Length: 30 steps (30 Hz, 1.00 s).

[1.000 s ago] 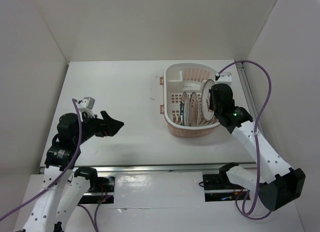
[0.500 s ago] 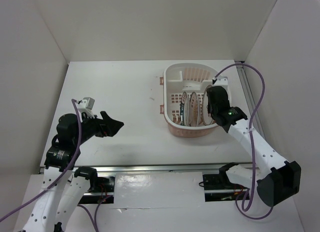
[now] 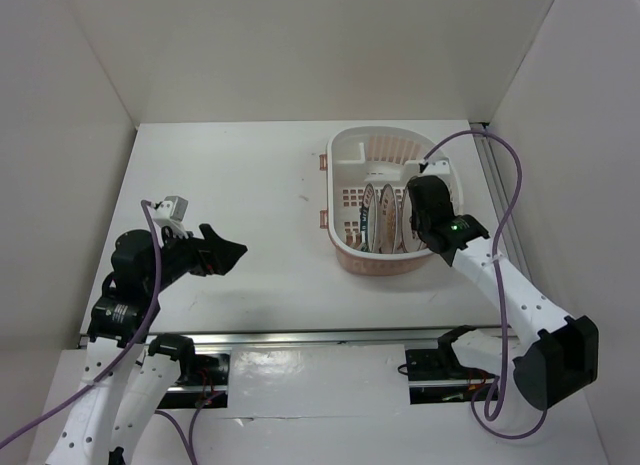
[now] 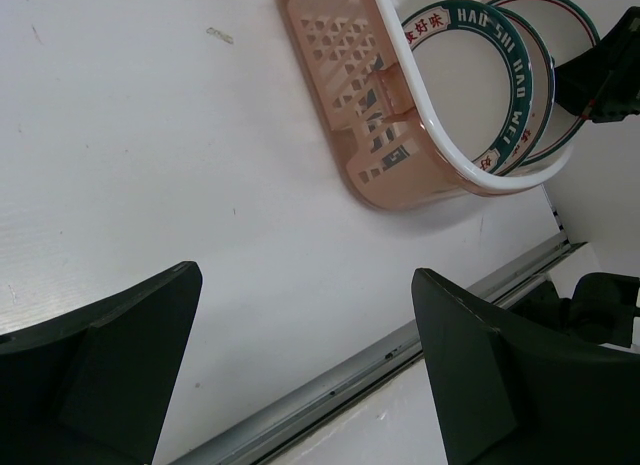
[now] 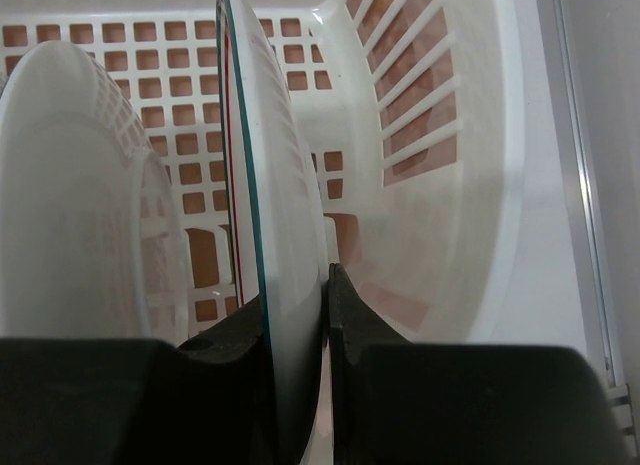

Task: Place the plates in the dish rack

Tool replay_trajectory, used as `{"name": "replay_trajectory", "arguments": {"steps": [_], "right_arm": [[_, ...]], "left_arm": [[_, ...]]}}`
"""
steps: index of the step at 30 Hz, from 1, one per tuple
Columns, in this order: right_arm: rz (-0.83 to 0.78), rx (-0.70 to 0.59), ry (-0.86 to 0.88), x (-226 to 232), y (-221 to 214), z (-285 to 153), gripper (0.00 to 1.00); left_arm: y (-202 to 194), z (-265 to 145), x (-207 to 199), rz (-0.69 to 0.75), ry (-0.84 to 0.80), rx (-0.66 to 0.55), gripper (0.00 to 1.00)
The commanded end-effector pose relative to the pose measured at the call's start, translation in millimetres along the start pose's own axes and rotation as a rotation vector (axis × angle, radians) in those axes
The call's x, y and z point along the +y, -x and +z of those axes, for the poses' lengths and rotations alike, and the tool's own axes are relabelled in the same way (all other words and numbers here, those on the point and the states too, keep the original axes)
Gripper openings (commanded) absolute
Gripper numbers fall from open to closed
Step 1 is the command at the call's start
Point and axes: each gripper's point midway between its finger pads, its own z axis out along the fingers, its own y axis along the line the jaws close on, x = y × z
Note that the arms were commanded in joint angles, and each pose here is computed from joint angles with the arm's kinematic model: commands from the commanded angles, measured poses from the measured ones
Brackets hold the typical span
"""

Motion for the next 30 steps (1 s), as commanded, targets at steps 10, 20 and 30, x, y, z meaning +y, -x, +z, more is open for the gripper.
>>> {"name": "replay_trajectory", "arguments": {"steps": [10,20,30], "right_arm": [[0.018,-0.03,-0.011,5.7,7.2,-2.7,0.23],[0.026,-0.018,-0.023,3.1,5.7,-4.8,0.35],[0.062,-0.053,-0.018,1.2,29.0,-23.7,0.57]], "left_arm": [[16.7,-7.6,-12.1,0.061,-0.035,-0.059,1.0],[16.7,-7.6,-12.1,0.061,-0.035,-0.059,1.0],[16.7,-7.6,-12.1,0.061,-0.035,-0.059,1.0]]}}
